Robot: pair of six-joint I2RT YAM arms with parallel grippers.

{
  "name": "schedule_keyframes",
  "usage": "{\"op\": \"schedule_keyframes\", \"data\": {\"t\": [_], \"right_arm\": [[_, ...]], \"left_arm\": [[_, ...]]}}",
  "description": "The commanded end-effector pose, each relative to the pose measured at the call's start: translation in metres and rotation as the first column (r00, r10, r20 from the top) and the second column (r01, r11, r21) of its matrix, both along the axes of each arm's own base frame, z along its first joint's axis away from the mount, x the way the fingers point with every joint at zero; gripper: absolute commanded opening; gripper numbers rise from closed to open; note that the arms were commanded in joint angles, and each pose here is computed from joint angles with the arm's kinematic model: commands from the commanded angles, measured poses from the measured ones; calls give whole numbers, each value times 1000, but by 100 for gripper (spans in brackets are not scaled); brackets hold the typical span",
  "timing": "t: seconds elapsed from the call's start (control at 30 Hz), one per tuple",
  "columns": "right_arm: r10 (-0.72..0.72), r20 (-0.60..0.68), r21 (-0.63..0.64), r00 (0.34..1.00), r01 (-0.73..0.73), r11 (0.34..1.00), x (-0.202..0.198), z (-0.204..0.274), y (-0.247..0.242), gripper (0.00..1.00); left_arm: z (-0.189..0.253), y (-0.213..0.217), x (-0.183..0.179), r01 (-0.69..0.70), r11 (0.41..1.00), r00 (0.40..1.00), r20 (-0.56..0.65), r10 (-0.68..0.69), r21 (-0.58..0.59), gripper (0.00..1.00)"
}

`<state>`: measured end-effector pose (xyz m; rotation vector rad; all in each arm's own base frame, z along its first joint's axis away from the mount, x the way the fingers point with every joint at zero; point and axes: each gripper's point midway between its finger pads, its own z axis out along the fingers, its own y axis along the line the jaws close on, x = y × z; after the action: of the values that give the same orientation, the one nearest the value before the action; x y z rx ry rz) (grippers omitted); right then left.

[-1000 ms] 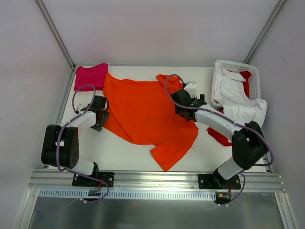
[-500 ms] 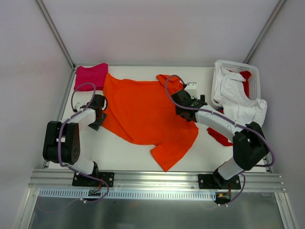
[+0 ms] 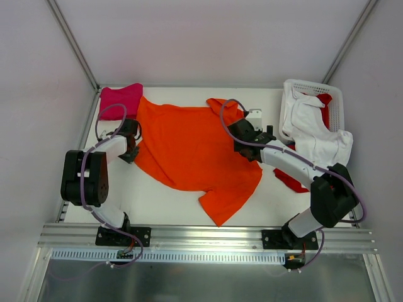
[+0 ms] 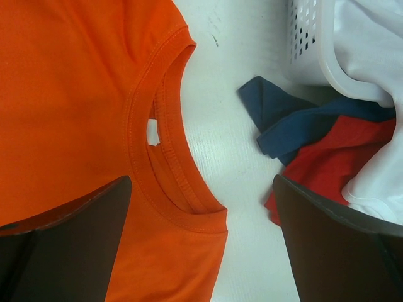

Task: Fold and stack the t-shirts
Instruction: Flatten out the tshirt

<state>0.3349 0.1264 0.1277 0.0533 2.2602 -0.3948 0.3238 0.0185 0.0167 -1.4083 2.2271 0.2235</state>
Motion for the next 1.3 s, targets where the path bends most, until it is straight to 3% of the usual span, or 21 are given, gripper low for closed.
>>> {"op": "schedule_keyframes", "data": {"t": [0.0,0.23,0.6,0.97,1.27], "right_arm": [[-28,44,4,999,27,1000,-2,14,-12,99],[-19,40,21,999,18,1000,-6,10,-12,100],[-2,39,70,999,-1,998,-13,9,-9,99],[-6,25,85,1000,4,996,-24,8,-13,100],[-16,-7,70,1000,17,997,-33,3,-15,99]], "left_arm": [[1,-2,3,2,1000,1000,-4,-2,-21,0],[19,2,-13,19,1000,999,32,-19,-5,0],[56,17,-89,-26,998,997,71,22,54,0],[44,23,-147,-81,995,997,-1,82,59,0],[40,31,-173,-122,988,992,-13,124,97,0]]}}
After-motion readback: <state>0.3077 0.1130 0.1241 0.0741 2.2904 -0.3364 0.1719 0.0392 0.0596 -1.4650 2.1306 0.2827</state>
